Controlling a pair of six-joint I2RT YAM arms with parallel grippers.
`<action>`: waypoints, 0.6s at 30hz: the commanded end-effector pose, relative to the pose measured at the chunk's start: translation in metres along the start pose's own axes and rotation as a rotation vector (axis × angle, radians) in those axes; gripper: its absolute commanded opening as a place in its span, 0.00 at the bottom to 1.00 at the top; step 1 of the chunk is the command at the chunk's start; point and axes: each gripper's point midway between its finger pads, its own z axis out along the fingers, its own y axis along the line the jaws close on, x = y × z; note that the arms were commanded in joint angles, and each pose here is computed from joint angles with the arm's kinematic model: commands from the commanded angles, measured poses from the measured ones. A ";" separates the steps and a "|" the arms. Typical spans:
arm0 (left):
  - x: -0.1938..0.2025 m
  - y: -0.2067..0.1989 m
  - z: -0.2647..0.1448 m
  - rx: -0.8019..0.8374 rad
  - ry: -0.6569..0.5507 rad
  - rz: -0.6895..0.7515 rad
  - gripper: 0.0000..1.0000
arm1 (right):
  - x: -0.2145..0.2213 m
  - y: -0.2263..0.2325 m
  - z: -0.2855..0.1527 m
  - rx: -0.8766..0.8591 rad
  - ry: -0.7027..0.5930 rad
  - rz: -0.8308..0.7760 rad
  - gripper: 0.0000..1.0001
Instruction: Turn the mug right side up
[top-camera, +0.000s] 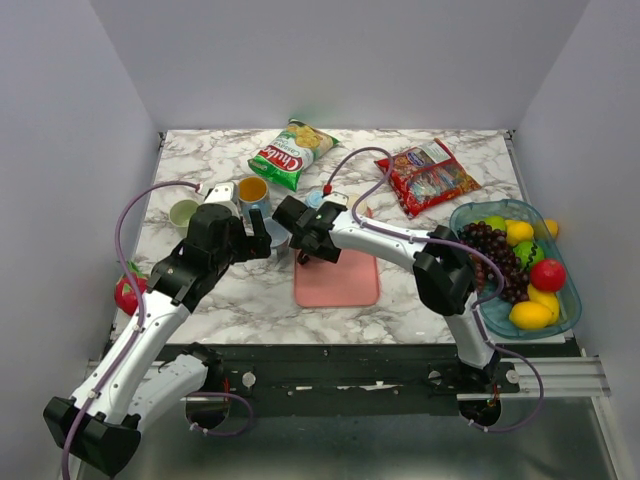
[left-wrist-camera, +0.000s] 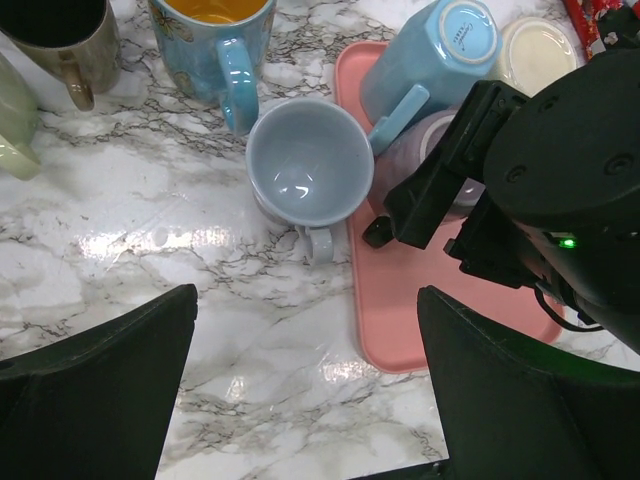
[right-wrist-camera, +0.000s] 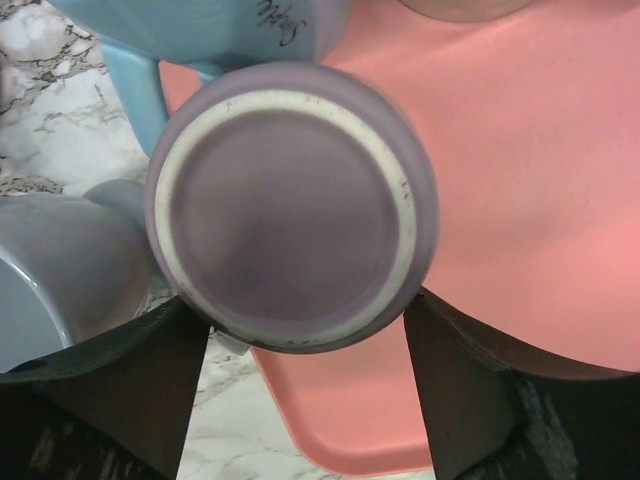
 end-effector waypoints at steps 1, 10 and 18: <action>-0.002 -0.005 0.000 0.050 -0.017 0.009 0.99 | -0.003 -0.018 -0.001 0.097 -0.045 0.006 0.79; 0.002 -0.007 0.002 0.081 -0.015 -0.002 0.99 | 0.004 -0.041 -0.014 0.093 -0.055 -0.003 0.59; 0.004 -0.003 0.002 0.072 -0.019 -0.007 0.99 | 0.000 -0.048 -0.010 0.101 -0.089 -0.153 0.50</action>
